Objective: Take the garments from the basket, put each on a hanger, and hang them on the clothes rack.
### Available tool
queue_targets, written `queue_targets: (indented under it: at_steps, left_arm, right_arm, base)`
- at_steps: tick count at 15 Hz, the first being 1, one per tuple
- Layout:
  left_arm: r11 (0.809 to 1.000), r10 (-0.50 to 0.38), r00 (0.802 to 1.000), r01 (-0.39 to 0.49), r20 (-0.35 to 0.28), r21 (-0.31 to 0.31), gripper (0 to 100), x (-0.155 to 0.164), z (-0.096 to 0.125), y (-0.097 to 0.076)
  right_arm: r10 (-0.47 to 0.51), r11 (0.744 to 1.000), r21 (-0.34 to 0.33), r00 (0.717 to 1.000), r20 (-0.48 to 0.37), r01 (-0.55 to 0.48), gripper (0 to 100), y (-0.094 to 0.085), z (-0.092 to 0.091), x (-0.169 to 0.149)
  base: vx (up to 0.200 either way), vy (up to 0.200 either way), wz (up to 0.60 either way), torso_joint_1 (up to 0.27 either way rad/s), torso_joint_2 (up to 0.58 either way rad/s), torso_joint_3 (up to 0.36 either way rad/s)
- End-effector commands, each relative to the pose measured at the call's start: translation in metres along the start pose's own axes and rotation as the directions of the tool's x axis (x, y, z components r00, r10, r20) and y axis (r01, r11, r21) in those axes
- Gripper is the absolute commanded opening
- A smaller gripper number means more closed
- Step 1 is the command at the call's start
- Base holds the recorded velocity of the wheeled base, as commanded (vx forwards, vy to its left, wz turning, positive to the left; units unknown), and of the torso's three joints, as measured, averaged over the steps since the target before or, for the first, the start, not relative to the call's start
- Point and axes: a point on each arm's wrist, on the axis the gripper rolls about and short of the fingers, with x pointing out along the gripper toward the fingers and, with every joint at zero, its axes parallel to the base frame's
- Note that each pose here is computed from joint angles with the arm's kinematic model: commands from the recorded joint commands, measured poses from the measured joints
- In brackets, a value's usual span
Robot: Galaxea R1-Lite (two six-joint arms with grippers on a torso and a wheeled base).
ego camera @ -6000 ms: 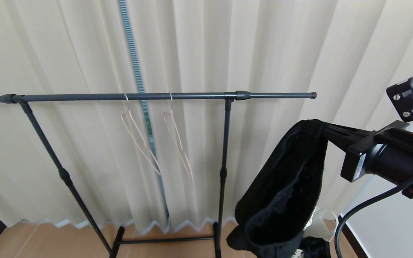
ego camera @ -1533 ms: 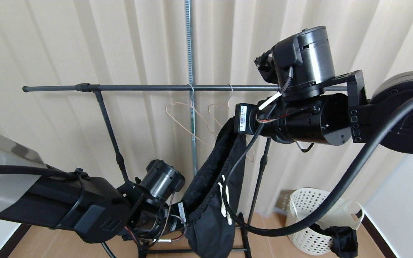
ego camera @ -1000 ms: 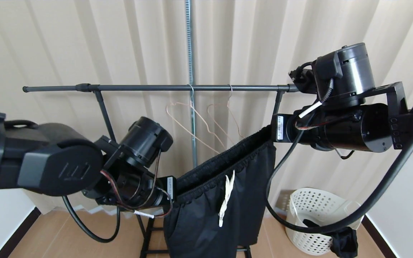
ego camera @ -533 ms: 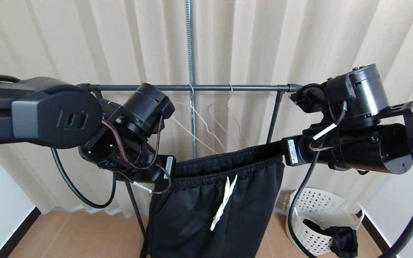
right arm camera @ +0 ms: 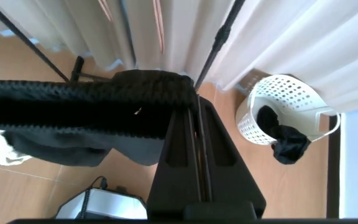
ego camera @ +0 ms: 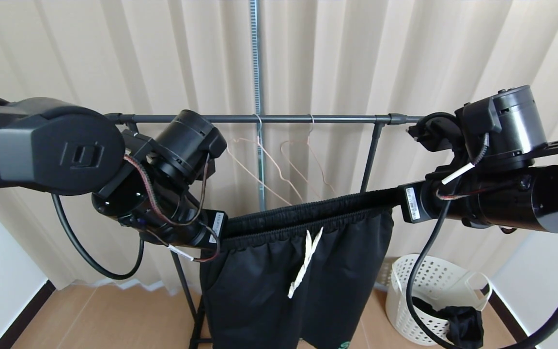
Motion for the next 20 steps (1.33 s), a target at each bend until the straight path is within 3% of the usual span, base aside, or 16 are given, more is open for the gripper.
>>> queue_targets:
  at_steps: [1, 4, 8, 12, 17, 19, 20]
  left_arm:
    - [1.0, 0.009, 1.0, -0.009, 0.019, -0.026, 0, -0.008, 0.0, 0.011]
    - [0.998, 0.022, 0.999, -0.021, 0.023, -0.055, 0, -0.009, 0.002, 0.022]
    - [0.997, 0.022, 0.999, -0.019, 0.043, -0.075, 0, -0.01, 0.009, 0.026]
    - [0.996, -0.003, 0.994, 0.012, 0.107, -0.086, 0, -0.005, 0.038, 0.017]
    - [0.993, -0.034, 0.974, 0.059, 0.222, -0.104, 0, 0.002, 0.083, 0.002]
    - [0.992, -0.042, 0.967, 0.071, 0.251, -0.107, 0, 0.005, 0.096, -0.003]
    - [0.992, -0.043, 0.968, 0.071, 0.247, -0.102, 0, 0.01, 0.097, -0.006]
  right_arm:
    - [-0.035, 0.999, 0.023, 0.999, 0.003, 0.035, 0, -0.012, 0.003, 0.003]
    - [-0.048, 0.999, 0.013, 0.999, 0.012, 0.048, 0, -0.024, 0.006, 0.0]
    - [-0.042, 0.999, -0.033, 0.999, 0.0, 0.042, 0, -0.027, 0.0, -0.004]
    - [0.087, 0.975, -0.203, 0.996, -0.018, -0.088, 0, -0.014, -0.023, -0.033]
    - [0.284, 0.902, -0.324, 0.957, -0.052, -0.286, 0, 0.01, -0.044, -0.058]
    - [0.374, 0.848, -0.369, 0.923, -0.092, -0.381, 0, 0.027, -0.054, -0.066]
    - [0.438, 0.808, -0.386, 0.892, -0.114, -0.446, 0, 0.04, -0.059, -0.073]
  base:
    - [0.0, 0.0, 0.0, 0.0, 0.0, 0.0]
    - [0.0, 0.0, 0.0, 0.0, 0.0, 0.0]
    - [0.0, 0.0, 0.0, 0.0, 0.0, 0.0]
    - [0.0, 0.0, 0.0, 0.0, 0.0, 0.0]
    - [0.0, 0.0, 0.0, 0.0, 0.0, 0.0]
    - [0.0, 0.0, 0.0, 0.0, 0.0, 0.0]
    - [0.0, 0.0, 0.0, 0.0, 0.0, 0.0]
